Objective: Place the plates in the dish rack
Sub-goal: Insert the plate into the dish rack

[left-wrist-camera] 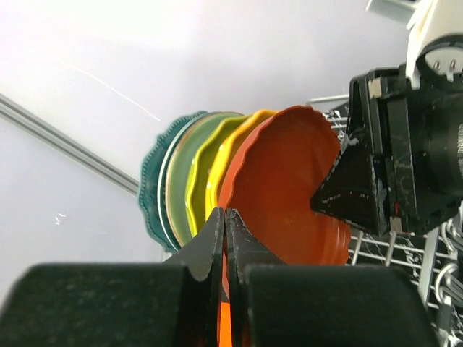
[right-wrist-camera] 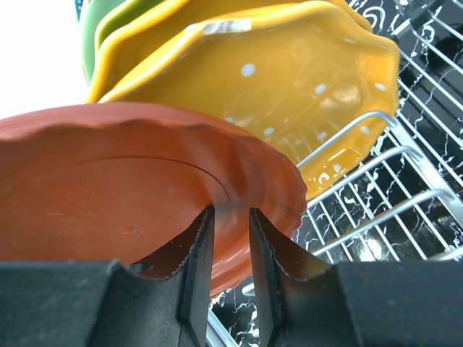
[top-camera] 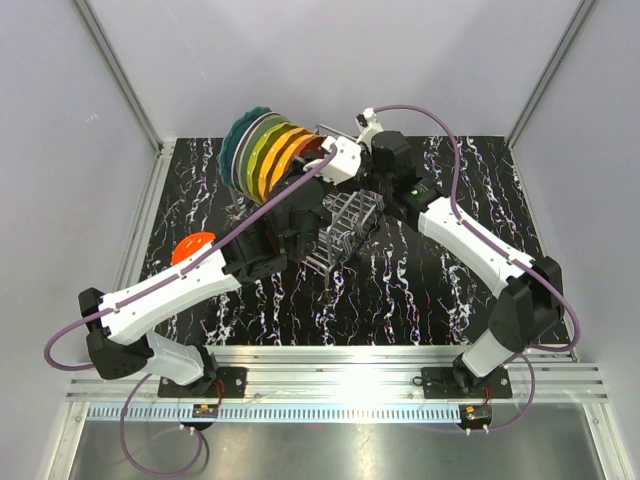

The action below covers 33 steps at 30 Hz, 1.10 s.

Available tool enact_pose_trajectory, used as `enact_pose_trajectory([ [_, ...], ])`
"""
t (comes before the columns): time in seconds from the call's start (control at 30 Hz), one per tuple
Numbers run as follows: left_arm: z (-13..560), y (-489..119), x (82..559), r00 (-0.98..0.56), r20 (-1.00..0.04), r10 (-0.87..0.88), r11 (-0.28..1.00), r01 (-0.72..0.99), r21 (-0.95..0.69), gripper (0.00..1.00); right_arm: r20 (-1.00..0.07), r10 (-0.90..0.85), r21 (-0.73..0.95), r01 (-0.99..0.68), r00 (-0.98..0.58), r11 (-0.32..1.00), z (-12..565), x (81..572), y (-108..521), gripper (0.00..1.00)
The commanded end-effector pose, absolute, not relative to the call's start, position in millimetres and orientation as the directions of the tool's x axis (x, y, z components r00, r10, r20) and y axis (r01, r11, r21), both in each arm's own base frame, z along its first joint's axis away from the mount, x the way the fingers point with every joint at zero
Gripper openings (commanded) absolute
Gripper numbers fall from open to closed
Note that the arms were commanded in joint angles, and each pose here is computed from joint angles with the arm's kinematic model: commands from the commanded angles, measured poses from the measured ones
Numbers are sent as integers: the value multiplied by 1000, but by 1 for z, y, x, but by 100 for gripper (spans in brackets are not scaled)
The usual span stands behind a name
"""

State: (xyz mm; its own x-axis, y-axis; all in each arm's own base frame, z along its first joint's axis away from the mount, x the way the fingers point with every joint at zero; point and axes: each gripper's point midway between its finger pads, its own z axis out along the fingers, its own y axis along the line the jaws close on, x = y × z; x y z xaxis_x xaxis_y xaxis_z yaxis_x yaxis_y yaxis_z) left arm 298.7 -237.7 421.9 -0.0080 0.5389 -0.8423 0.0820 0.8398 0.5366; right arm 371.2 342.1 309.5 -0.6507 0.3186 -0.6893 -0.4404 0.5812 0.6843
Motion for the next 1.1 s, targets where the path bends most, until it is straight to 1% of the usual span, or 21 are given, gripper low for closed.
enact_pose_trajectory([
  [0.0,449,-231,298,48,-854,518,854,18,519,0,-716,350,682,-496,-604,538,341,374,352,33],
  [0.33,434,-233,303,70,-791,608,794,-14,608,0,-710,347,684,-484,-613,546,333,375,354,33],
  [0.47,430,-230,308,69,-787,613,790,-24,613,0,-705,354,689,-476,-614,546,330,375,353,32],
  [0.53,427,-229,309,69,-763,643,766,-35,642,0,-703,355,691,-471,-617,548,327,375,355,33],
  [0.57,432,-229,310,84,-772,629,777,-55,627,0,-701,352,691,-470,-620,550,325,375,356,32],
  [0.63,432,-231,312,87,-750,656,755,-61,653,0,-701,347,692,-474,-624,545,325,375,359,32],
  [0.83,440,-230,316,100,-741,664,748,-80,659,0,-696,332,692,-471,-637,547,316,371,365,32],
  [1.07,436,-231,320,103,-721,686,728,-82,681,0,-689,324,693,-461,-648,554,305,368,369,32],
])
